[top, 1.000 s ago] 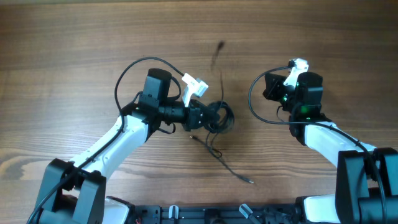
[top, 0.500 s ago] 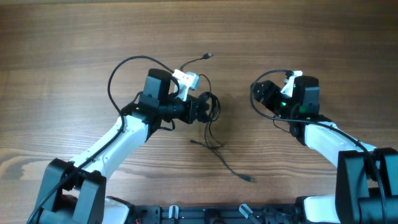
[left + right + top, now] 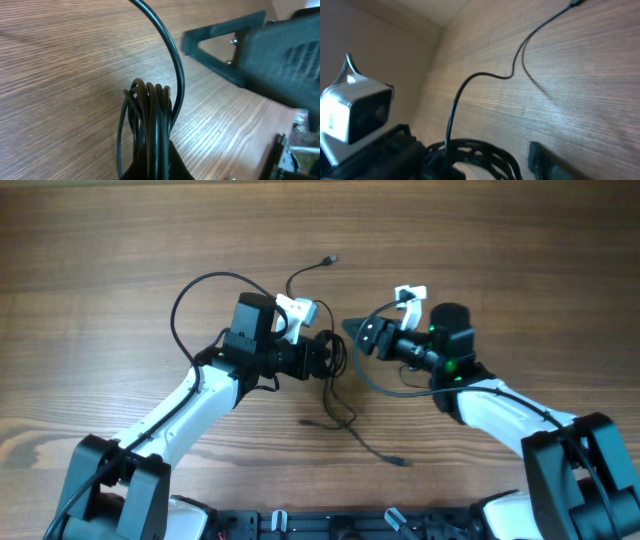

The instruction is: Untangle cables

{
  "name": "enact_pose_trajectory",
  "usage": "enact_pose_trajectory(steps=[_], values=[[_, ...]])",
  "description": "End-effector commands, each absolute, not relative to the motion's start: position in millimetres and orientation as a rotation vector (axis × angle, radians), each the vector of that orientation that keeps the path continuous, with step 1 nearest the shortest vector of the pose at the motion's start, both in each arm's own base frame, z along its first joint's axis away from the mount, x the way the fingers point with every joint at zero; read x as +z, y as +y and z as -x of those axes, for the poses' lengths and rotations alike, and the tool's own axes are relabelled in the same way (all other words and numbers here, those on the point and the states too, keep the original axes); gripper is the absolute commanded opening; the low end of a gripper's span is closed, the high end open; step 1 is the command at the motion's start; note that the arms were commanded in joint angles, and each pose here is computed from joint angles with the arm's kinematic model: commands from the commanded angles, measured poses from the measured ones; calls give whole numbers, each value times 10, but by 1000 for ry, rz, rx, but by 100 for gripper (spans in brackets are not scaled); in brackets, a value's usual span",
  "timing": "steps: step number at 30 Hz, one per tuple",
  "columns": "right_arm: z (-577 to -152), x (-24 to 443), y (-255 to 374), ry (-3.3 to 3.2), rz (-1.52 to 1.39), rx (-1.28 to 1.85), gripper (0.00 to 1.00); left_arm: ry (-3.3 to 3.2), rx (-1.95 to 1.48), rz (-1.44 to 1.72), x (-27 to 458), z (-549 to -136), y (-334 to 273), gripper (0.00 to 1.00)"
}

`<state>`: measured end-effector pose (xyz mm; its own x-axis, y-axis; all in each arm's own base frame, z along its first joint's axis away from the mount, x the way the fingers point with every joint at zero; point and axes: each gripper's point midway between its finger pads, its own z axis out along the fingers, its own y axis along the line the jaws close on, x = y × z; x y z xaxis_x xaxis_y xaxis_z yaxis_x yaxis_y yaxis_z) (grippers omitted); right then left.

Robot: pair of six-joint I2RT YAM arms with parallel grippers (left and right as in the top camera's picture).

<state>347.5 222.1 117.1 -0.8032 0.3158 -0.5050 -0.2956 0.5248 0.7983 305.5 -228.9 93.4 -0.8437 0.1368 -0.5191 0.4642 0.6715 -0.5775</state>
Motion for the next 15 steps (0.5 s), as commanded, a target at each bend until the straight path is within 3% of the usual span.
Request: enact_pose_trajectory(steps=[1,7,10,11,12,15], values=[[-3527,1137,2312,2132,5,1175,58,2397,-1103,-572,1031,-2957,-2390,4],[-3501,1176,2454,2111,-2,1158,56,2391,-1116,-594,1040,-2925,-2431,4],[-3565,1211,2418,2088,-51,1145,29,2389,-1127,-629,1040,-2856,-2511,4],[-3599,1196,2379,2086,-75,1116,10,2387,-1132,-645,1044,-2826,-2549,4],[-3634,1150,2322,2096,-109,1073,4,2379,-1134,-653,1053,-2823,-2568,4],[-3669,947,2141,2167,-289,1004,4,2377,-1128,-610,1084,-2891,-2499,4]])
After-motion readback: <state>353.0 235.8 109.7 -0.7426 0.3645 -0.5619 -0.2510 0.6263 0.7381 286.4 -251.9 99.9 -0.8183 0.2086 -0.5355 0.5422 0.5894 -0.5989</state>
